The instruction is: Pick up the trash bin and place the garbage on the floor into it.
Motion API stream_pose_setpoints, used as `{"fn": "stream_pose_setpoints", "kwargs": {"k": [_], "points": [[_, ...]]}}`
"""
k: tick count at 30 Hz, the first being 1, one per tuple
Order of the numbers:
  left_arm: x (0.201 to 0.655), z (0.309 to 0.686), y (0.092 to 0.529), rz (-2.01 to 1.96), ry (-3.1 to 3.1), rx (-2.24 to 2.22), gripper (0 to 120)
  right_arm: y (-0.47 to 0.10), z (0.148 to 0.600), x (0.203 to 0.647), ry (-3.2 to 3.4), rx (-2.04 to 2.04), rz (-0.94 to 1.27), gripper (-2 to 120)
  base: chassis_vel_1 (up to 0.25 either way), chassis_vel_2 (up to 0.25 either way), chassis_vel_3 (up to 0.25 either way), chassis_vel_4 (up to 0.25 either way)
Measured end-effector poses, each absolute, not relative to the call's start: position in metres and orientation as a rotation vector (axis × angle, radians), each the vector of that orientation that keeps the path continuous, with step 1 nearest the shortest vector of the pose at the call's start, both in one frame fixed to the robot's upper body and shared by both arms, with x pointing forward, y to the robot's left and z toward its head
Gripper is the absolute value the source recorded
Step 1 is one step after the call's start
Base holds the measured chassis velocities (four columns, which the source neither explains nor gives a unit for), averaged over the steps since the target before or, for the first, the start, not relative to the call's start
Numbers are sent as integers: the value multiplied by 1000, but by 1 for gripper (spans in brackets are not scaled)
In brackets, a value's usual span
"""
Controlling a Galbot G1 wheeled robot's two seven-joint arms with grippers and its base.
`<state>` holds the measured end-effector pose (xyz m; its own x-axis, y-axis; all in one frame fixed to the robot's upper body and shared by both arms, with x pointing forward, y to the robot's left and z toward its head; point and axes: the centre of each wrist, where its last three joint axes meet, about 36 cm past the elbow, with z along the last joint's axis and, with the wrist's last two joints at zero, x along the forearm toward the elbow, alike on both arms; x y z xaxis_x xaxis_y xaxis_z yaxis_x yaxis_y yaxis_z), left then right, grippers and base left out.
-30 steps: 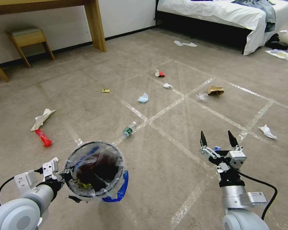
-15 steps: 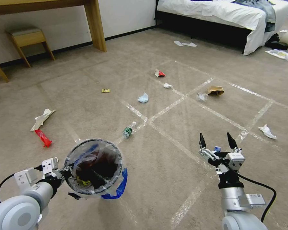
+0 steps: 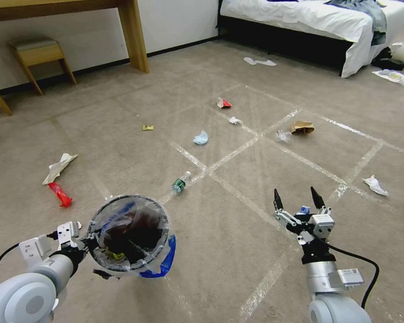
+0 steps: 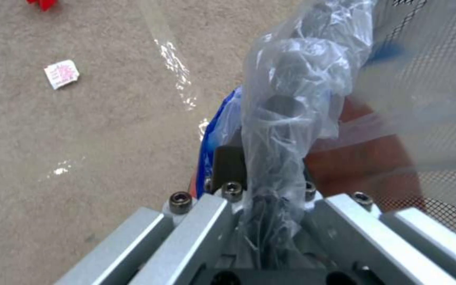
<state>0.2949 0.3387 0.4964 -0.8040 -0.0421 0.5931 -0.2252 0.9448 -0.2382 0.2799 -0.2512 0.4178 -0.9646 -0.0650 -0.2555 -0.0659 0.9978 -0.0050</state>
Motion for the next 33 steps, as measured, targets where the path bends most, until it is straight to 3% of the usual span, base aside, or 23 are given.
{"fn": "stream_pose_setpoints", "kwargs": {"k": [33], "points": [[301, 488, 348, 392, -2472, 235, 1, -255, 418, 287, 2875, -93, 10, 100, -75, 78, 79, -78]]}}
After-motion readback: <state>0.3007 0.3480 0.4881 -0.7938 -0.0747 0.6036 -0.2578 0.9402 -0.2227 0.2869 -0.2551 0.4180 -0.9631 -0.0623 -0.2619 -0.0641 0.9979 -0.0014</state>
